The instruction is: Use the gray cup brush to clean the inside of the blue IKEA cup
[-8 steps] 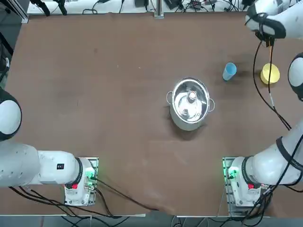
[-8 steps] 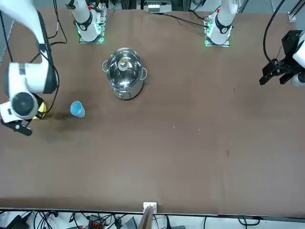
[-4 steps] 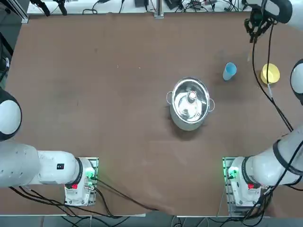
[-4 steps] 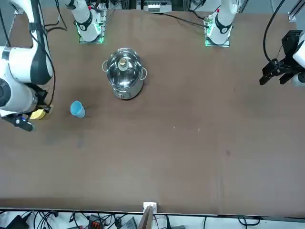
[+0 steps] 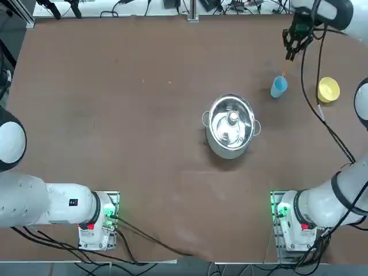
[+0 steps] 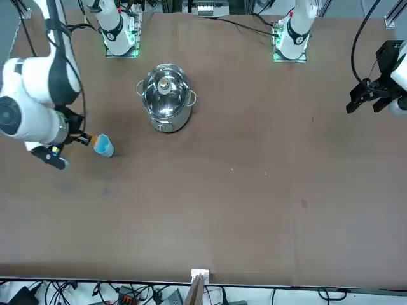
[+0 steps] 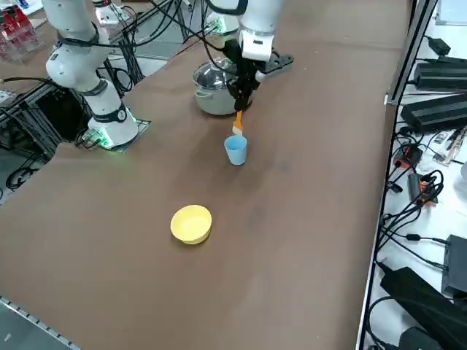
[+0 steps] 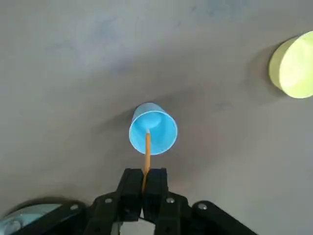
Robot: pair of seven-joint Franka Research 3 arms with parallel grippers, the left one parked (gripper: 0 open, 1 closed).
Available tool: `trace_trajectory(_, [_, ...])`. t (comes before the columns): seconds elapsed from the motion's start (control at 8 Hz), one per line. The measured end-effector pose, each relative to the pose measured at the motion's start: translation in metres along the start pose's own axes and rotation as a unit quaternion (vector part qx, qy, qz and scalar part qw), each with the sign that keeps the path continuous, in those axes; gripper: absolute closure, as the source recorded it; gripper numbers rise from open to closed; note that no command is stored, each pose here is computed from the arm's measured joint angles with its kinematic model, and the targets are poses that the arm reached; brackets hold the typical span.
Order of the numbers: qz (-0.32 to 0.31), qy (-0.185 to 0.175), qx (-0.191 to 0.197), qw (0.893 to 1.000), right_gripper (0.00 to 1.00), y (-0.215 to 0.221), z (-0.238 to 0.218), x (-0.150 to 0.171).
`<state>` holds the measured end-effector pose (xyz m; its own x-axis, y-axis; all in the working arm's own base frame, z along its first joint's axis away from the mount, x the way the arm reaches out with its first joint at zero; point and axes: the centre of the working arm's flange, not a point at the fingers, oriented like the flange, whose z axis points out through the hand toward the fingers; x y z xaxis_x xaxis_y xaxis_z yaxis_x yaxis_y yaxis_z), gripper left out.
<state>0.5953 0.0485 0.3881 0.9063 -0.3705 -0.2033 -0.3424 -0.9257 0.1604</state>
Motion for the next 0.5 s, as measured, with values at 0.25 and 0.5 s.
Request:
trace_trajectory(0.25, [-0.003, 0.005, 0.002, 1.000, 0.95, -0.002, 0.021, -0.003])
trace_trajectory(0.5, [-0.003, 0.005, -0.001, 1.000, 0.95, 0.000, 0.035, -0.003])
